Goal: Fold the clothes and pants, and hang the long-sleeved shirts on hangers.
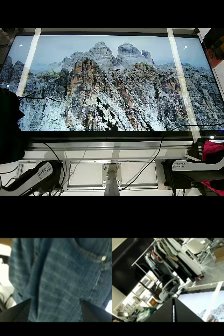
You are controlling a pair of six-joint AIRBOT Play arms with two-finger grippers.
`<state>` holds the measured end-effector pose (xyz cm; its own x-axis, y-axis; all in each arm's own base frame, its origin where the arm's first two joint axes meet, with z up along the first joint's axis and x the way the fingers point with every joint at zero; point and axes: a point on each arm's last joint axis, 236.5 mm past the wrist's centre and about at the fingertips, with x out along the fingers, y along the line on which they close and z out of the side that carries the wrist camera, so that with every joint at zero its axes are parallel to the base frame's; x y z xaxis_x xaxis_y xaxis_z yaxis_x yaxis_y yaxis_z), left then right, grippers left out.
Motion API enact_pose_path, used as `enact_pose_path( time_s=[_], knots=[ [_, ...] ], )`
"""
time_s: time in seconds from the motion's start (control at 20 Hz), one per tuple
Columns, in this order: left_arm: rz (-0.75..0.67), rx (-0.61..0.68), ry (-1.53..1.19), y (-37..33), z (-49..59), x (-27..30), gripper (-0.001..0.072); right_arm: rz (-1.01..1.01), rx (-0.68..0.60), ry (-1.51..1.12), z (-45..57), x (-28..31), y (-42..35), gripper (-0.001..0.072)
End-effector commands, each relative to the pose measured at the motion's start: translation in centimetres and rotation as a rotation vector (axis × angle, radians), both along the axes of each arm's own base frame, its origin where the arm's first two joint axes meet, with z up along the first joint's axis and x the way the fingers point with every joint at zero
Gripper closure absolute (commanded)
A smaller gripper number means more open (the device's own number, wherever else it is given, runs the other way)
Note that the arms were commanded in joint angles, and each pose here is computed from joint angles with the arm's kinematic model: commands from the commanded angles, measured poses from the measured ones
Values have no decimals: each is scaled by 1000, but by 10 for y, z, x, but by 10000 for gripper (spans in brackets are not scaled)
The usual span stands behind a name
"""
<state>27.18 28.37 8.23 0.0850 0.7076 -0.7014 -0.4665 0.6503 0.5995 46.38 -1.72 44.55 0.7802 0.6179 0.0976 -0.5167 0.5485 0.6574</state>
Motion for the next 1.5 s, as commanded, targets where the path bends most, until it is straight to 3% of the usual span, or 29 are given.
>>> enact_pose_path(
  time_s=[0.0,0.15,0.25,0.7,1.1,1.15,1.2,1.45],
  knots=[
    [36,-56,84,4,-35,-6,22,1,-1,-1,1,0,1,673],
    [-90,-214,190,-24,-69,-2,24,1,-1,-1,1,-1,1,673],
    [-182,-230,262,-31,-77,1,22,1,0,-2,1,-1,1,673],
    [-161,-144,436,-2,-78,-22,22,1,-1,-1,1,-1,1,673],
    [-135,-197,488,-2,-99,-31,26,1,0,-1,1,0,1,673],
    [-128,-202,495,0,-101,-33,50,1,-1,-1,1,-1,1,673],
    [-118,-210,503,2,-105,-36,153,1,-1,-1,1,0,1,673],
    [-96,-218,488,9,-114,-37,521,1,0,-1,0,0,1,673]
  ],
)
